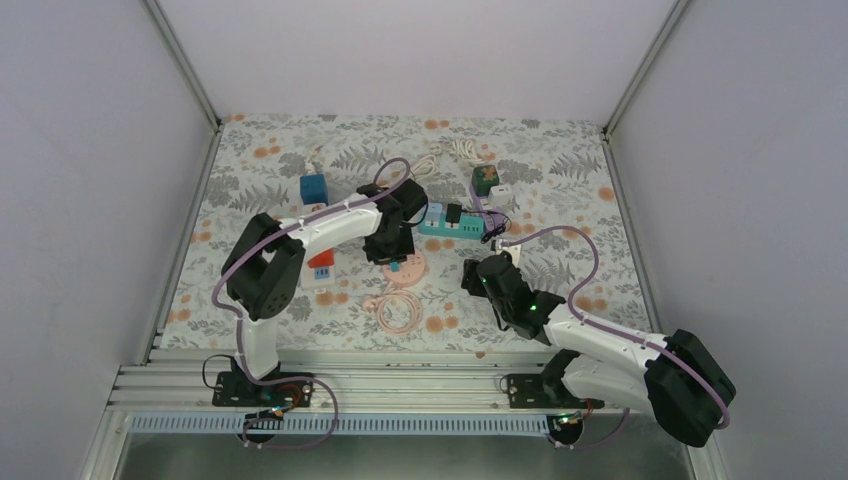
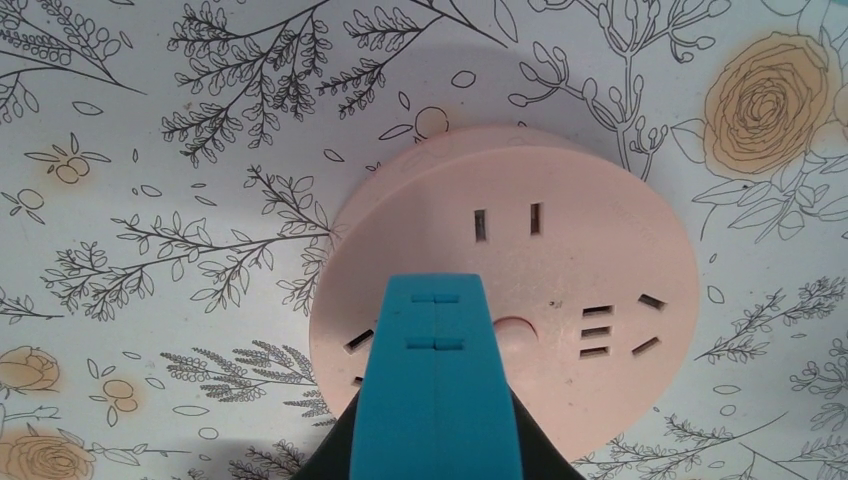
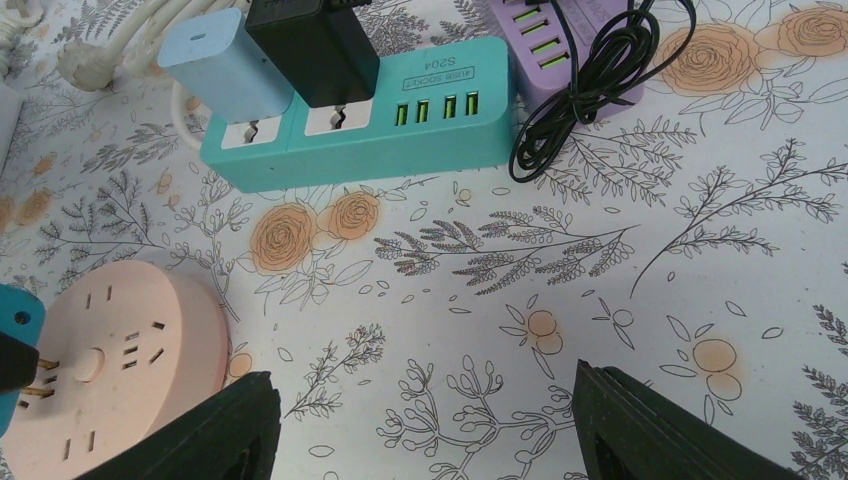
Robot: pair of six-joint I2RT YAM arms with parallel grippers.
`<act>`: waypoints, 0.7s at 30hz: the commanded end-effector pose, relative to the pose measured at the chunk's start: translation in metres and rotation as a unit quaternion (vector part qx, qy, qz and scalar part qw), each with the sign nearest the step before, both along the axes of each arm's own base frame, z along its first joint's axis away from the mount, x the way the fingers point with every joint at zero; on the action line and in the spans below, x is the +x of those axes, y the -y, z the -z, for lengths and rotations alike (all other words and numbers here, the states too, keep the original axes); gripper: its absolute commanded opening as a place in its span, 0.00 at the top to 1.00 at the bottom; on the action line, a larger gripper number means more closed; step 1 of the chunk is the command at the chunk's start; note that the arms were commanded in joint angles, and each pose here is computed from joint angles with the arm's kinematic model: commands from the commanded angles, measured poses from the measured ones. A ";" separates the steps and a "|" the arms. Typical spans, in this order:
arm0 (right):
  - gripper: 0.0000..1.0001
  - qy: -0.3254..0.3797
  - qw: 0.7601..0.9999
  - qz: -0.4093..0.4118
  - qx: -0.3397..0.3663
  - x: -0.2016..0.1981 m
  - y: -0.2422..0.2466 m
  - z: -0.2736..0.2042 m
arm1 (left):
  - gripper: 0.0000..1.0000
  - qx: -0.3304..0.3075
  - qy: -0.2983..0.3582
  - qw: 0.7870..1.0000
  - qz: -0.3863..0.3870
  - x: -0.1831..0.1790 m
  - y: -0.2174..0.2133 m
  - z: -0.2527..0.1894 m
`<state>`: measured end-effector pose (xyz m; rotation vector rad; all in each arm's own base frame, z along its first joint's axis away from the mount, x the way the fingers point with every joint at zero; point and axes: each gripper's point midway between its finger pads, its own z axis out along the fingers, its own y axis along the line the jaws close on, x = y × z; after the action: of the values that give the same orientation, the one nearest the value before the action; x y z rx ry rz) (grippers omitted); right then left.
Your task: Insert the plug
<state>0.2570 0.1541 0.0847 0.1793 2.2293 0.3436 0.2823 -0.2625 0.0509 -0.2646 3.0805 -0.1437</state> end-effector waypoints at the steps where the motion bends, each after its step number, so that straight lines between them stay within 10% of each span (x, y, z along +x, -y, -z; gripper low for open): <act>1: 0.24 0.007 1.000 0.027 -0.004 0.003 0.011 0.001 | 0.98 0.064 -0.050 0.997 -0.021 -0.017 -0.025 0.059; 21: 0.25 0.021 0.998 -0.058 0.028 -0.003 -0.016 -0.006 | 0.98 0.077 -0.067 0.995 0.018 -0.012 -0.033 0.073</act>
<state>0.2554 0.1579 0.0831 0.1468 2.2344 0.3714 0.2843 -0.2615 0.0491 -0.2225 3.1512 -0.1605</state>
